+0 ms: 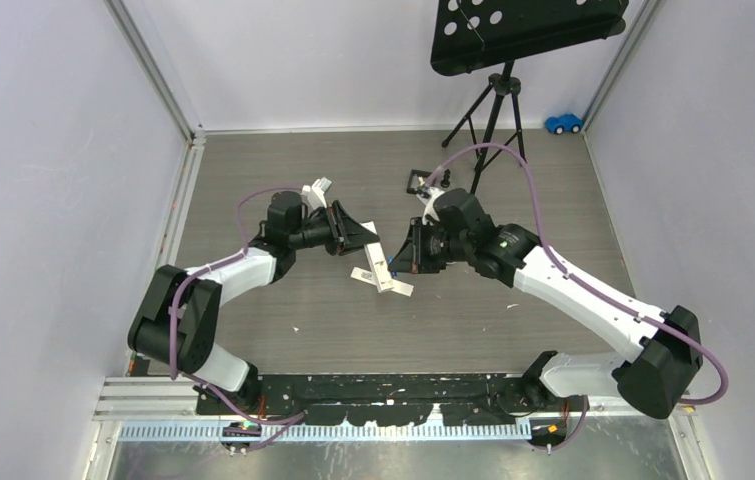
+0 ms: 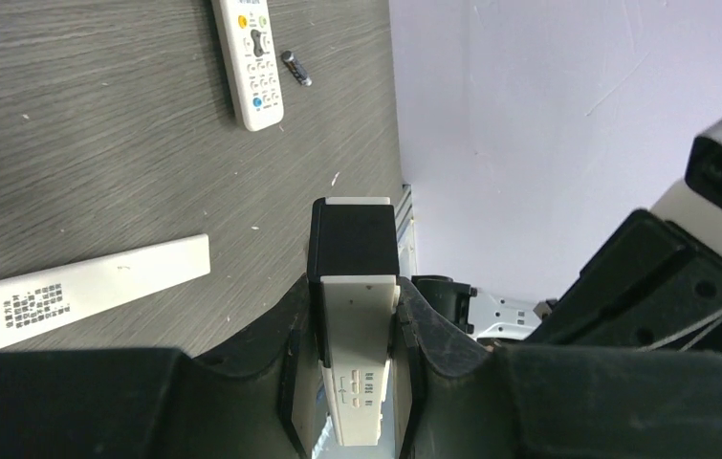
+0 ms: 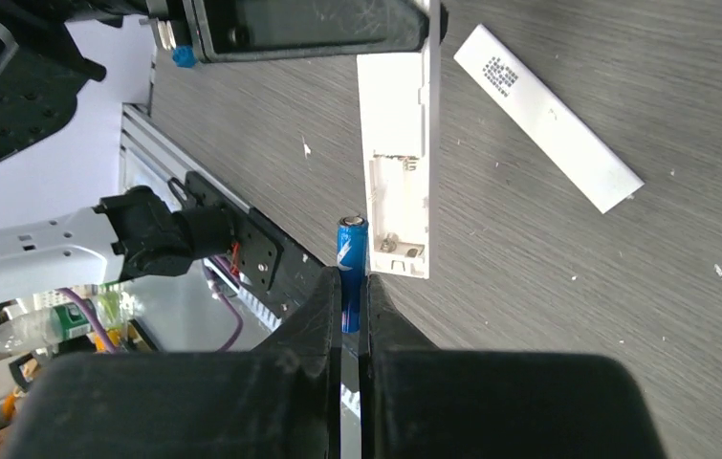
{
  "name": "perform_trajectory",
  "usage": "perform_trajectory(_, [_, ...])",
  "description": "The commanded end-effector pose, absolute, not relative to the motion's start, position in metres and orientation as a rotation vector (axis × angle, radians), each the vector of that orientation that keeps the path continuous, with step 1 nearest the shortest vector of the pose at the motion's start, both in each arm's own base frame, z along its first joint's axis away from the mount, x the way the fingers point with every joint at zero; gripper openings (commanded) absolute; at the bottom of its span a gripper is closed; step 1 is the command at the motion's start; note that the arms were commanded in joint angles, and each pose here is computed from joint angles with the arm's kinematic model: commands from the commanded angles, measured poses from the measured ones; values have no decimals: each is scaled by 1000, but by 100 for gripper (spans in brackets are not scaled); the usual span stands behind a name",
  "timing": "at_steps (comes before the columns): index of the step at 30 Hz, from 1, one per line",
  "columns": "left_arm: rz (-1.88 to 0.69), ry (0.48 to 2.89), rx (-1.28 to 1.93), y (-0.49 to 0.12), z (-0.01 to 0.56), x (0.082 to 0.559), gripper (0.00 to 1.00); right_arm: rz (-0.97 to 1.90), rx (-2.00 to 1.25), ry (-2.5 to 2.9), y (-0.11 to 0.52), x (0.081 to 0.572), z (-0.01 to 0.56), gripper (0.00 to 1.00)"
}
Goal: Load the batteries into the remote control
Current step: Load the battery into the remote control.
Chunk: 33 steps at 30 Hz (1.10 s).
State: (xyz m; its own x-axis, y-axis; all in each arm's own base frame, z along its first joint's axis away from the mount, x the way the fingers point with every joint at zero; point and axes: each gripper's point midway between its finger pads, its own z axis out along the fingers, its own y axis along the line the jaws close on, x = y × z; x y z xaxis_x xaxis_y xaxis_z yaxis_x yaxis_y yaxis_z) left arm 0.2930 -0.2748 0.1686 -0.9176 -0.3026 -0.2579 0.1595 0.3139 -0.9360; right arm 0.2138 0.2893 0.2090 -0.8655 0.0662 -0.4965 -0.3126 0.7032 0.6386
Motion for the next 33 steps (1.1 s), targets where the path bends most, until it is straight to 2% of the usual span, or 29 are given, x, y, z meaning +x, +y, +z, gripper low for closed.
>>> perform_trajectory(1, [-1648, 2148, -122, -278, 180, 300, 0, 940, -200, 2430, 292, 216, 215, 0])
perform_trajectory(20, [-1679, 2148, -101, -279, 187, 296, 0, 840, -300, 2502, 307, 213, 186, 3])
perform_trajectory(28, [-1690, 2140, -97, -279, 192, 294, 0, 840, -313, 2507, 311, 214, 183, 9])
perform_trajectory(33, [-1697, 2137, -95, -279, 194, 293, 0, 865, -310, 2471, 315, 216, 188, 20])
